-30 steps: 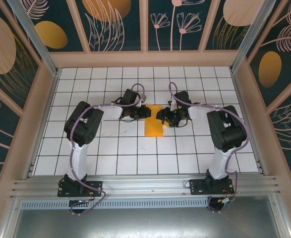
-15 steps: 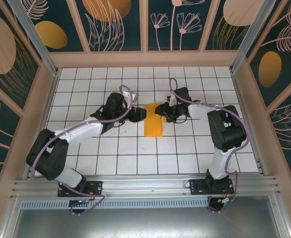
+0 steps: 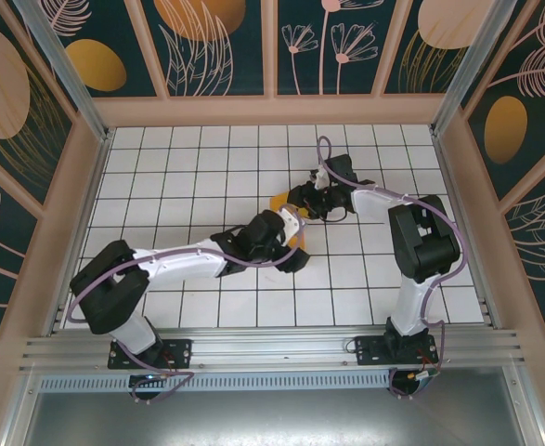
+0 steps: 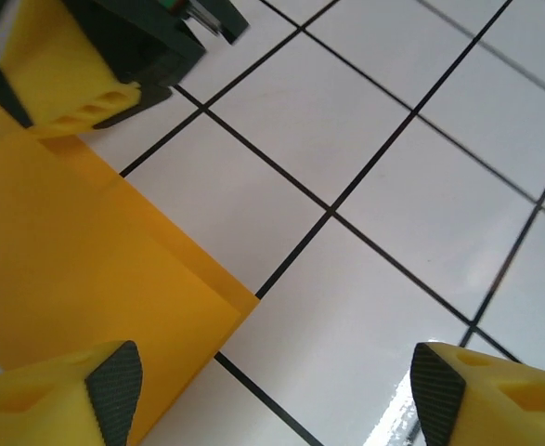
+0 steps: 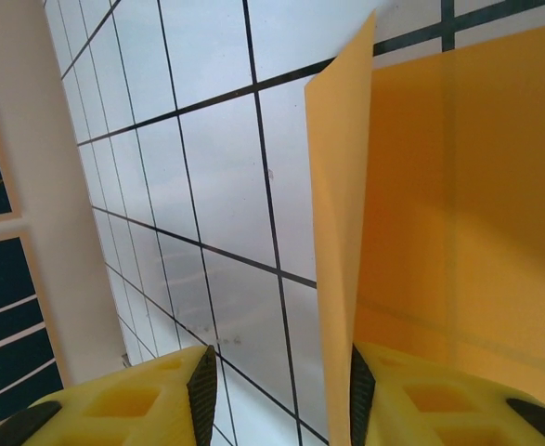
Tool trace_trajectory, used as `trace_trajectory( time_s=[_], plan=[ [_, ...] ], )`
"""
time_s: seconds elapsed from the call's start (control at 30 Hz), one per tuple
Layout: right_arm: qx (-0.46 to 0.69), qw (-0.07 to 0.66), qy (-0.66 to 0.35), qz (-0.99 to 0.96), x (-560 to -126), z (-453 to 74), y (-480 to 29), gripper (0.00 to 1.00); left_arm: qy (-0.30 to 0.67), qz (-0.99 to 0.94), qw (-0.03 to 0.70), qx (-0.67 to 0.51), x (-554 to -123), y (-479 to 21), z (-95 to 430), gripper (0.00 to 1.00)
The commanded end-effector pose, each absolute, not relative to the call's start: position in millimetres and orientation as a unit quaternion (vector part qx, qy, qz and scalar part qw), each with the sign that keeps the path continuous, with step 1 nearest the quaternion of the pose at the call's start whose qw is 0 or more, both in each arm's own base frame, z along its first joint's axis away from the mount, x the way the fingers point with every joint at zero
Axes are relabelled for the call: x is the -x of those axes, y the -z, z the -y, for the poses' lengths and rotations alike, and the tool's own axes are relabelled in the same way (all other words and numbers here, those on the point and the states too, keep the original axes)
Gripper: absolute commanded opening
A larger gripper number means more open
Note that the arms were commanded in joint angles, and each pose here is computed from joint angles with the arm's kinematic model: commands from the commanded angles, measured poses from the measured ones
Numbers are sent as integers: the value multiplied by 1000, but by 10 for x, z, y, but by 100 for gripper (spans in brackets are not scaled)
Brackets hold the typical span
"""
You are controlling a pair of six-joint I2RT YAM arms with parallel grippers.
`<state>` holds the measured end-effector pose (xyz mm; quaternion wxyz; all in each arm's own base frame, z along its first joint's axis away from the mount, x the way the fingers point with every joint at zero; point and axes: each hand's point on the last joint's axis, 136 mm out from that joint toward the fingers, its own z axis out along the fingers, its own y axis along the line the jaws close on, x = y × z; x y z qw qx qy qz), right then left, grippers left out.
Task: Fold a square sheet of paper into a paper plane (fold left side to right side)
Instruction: Fold the triangle a second time at the center of the table.
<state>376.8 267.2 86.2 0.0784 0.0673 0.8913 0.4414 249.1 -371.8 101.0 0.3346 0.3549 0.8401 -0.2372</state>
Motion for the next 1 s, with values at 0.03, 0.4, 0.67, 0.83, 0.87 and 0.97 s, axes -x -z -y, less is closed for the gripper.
trace_trajectory(
  time_s=[0.03,0.4,0.67,0.83,0.87,0.97],
  plan=[
    [-75,74,-444,-890,-3835,-2683,-862,43,153,-843,359,-370,-2651,-949,3738,83],
    [-77,71,-432,-896,-3811,-2647,-788,43,56,-854,361,-371,-2807,-664,3701,66],
    [-67,84,-407,-907,-3834,-2584,-778,44,74,-852,373,-359,-2792,-813,3707,13],
    [-47,145,-388,-909,-3950,-2484,-999,50,98,-858,367,-347,-2773,-824,3751,0],
    [-43,167,-384,-907,-3985,-2449,-1093,54,106,-860,362,-344,-2776,-818,3753,0],
    [-39,230,-374,-897,-4038,-2305,-1366,66,156,-868,345,-320,-2821,-874,3764,0]
  ],
)
